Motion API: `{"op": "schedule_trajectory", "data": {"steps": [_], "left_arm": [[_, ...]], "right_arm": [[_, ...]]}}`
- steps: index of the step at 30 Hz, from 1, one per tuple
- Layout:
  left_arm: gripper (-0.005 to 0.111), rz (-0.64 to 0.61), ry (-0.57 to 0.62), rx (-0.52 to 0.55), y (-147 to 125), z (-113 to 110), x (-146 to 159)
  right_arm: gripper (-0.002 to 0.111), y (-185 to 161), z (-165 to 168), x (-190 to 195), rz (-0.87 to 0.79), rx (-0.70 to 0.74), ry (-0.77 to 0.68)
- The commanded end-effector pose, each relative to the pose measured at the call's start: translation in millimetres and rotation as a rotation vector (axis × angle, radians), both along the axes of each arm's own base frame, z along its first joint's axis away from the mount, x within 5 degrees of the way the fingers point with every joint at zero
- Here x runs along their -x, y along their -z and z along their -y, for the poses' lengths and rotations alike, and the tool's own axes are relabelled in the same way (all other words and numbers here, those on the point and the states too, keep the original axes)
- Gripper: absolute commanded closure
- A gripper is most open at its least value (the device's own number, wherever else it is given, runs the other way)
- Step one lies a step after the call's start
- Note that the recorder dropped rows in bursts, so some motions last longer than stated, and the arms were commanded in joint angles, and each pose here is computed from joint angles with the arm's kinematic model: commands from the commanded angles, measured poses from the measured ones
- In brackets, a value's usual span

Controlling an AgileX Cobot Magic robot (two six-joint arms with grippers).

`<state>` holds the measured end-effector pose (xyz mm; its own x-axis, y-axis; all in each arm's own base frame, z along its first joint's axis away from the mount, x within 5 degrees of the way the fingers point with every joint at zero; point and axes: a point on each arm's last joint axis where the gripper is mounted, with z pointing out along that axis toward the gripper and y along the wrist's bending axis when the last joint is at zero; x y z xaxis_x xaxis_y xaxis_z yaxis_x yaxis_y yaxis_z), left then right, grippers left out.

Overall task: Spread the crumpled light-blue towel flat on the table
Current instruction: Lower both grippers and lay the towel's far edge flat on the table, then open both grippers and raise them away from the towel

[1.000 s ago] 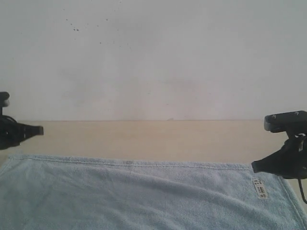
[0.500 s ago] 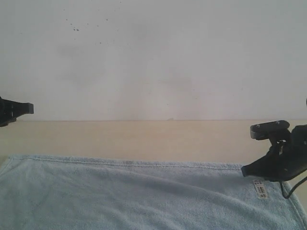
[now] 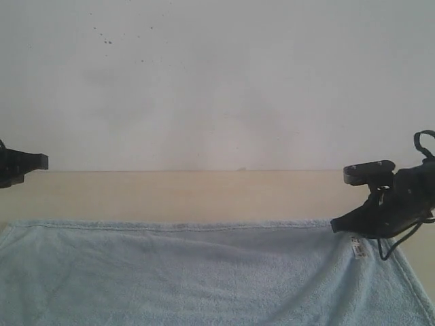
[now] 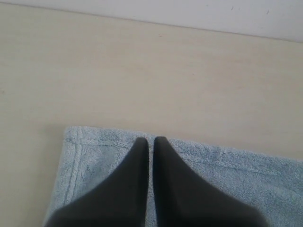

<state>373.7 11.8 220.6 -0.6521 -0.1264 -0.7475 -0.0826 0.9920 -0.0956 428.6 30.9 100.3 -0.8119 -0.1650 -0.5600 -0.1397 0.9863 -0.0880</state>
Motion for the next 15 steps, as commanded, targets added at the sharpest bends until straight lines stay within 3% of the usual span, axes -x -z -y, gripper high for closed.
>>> {"op": "schedule_trajectory", "data": {"steps": [1,5,9,15], "left_arm": [[0.103,0.005,0.007,-0.003,-2.3,2.0,1.8],[0.103,0.007,0.007,-0.005,-0.4,1.8,0.7],[0.103,-0.023,0.007,-0.004,10.7,1.7,-2.1],[0.103,-0.04,0.001,0.006,17.1,1.8,-3.5]], "right_arm": [[0.107,7.4,29.6,-1.8,-0.075,-0.03,0.151],[0.107,10.8,64.3,6.3,-0.156,-0.023,0.256],[0.107,5.4,75.3,12.6,-0.211,0.026,0.221],[0.107,-49.5,67.5,8.6,-0.047,0.03,0.178]]}}
